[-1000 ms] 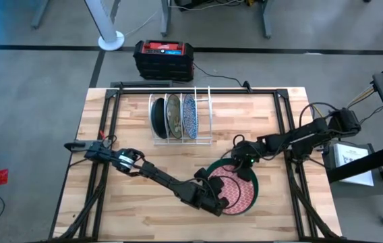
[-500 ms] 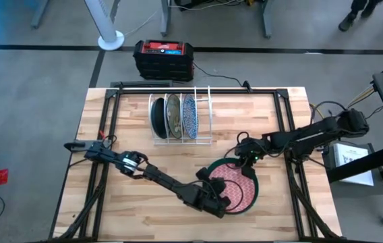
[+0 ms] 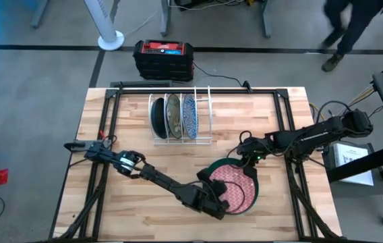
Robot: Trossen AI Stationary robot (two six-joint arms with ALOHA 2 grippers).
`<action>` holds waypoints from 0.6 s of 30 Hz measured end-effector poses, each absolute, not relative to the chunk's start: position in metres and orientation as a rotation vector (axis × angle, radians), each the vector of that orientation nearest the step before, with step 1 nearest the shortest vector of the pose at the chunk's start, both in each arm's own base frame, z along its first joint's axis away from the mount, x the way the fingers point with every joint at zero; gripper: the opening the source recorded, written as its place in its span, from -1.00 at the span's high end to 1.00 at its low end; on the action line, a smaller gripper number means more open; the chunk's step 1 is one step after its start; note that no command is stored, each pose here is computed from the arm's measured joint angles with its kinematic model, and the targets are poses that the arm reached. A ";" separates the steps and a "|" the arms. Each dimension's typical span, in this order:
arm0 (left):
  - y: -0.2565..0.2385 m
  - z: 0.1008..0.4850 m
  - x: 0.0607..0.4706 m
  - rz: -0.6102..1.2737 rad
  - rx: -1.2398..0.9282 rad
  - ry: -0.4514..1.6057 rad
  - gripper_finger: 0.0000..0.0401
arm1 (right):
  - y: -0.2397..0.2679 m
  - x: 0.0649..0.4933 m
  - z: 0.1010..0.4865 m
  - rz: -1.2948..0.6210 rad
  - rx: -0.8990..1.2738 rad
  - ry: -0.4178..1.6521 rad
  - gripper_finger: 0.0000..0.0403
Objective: Sort dishes
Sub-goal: Put the orange pattern plate into the white dish rack
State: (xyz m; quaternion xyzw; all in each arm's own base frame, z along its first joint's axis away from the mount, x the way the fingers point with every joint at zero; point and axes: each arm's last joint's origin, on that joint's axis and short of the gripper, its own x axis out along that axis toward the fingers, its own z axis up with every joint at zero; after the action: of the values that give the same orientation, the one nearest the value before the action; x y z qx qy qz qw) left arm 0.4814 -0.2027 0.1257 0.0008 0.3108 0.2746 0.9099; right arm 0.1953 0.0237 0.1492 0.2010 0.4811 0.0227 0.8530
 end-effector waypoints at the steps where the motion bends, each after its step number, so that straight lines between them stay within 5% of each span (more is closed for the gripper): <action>1: -0.207 0.131 0.482 0.509 0.006 0.666 1.00 | 0.024 0.195 0.149 0.037 0.443 1.015 0.99; 12: -0.205 0.108 0.486 0.432 -0.062 0.772 1.00 | 0.024 0.195 0.140 0.012 0.451 1.097 0.99; 18: -0.203 0.092 0.488 0.429 -0.072 0.796 1.00 | 0.025 0.192 0.141 0.069 0.475 1.115 0.67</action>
State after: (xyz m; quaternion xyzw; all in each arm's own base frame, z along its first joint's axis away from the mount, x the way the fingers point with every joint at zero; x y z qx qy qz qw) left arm 0.4879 -0.2034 0.0919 -0.0350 0.3846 0.2074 0.8988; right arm 0.1922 0.0251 0.1408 0.2232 0.5239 0.0323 0.8214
